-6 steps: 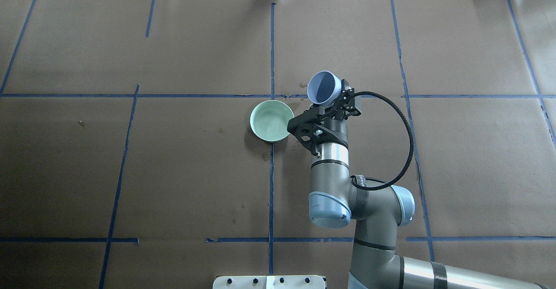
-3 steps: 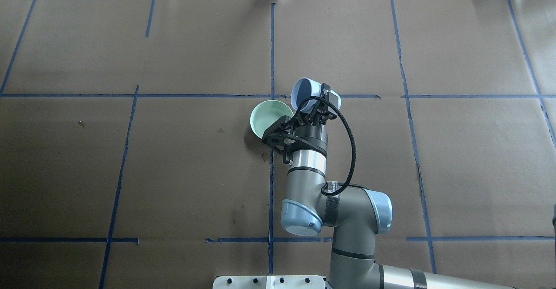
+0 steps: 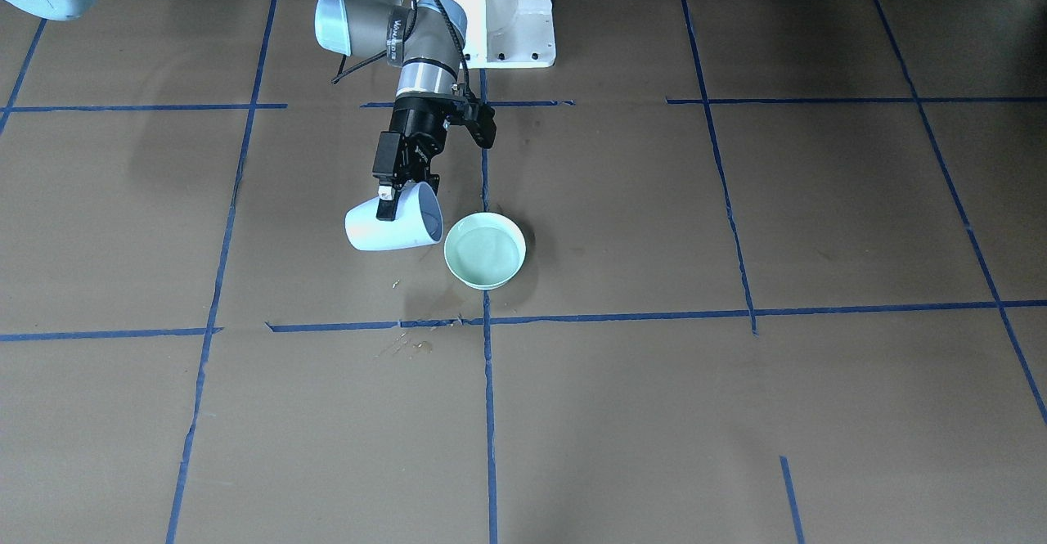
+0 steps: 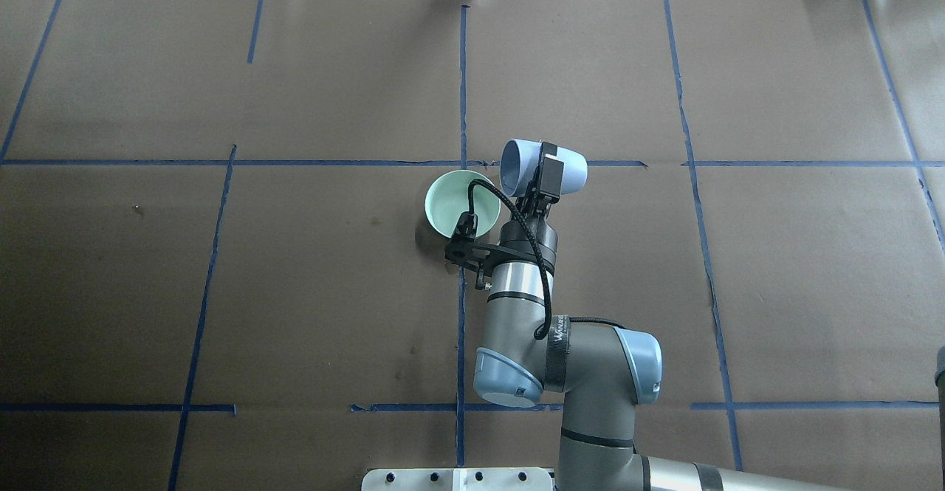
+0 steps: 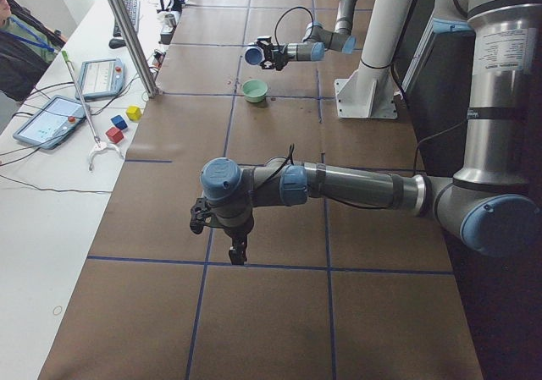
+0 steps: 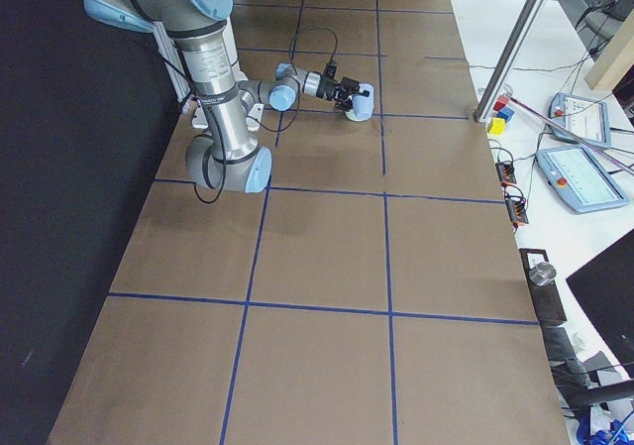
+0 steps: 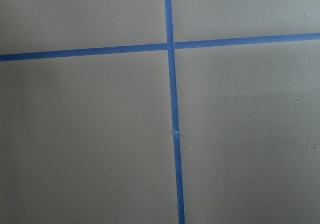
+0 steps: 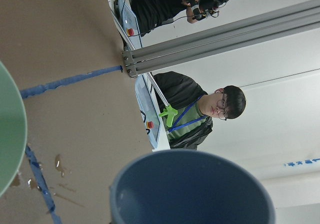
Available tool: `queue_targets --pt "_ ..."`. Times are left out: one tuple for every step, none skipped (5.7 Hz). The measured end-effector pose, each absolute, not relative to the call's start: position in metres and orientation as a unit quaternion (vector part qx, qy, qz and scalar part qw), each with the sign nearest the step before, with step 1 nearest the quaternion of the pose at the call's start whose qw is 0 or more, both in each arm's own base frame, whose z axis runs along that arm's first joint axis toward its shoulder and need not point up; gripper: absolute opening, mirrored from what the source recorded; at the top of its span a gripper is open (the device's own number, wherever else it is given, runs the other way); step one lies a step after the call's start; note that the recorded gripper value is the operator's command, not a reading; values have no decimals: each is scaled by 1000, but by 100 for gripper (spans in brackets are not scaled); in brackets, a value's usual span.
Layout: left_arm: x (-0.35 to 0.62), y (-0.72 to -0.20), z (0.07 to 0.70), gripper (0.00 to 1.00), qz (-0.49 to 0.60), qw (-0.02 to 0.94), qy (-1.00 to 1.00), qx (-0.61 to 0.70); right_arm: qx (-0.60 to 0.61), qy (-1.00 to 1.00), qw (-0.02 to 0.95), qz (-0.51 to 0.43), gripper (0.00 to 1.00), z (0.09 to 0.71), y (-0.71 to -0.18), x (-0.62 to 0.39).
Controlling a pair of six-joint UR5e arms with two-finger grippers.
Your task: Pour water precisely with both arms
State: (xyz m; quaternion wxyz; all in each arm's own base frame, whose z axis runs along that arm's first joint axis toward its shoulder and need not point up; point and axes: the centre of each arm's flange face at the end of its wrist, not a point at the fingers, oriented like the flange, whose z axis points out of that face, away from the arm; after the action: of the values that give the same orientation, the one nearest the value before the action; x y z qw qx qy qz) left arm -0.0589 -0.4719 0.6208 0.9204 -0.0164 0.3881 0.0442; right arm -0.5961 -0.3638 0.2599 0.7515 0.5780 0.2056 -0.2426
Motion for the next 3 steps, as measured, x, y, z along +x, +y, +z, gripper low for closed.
queue_targets --pt "-59 -472 622 100 44 920 388 -18 573 231 739 -270 3 260 -361 -597" --pt "-59 -472 623 100 43 920 388 -18 567 251 728 -293 3 260 -358 -598" --pt "-59 -472 623 100 43 920 388 -19 563 267 718 -309 3 259 -356 -598"
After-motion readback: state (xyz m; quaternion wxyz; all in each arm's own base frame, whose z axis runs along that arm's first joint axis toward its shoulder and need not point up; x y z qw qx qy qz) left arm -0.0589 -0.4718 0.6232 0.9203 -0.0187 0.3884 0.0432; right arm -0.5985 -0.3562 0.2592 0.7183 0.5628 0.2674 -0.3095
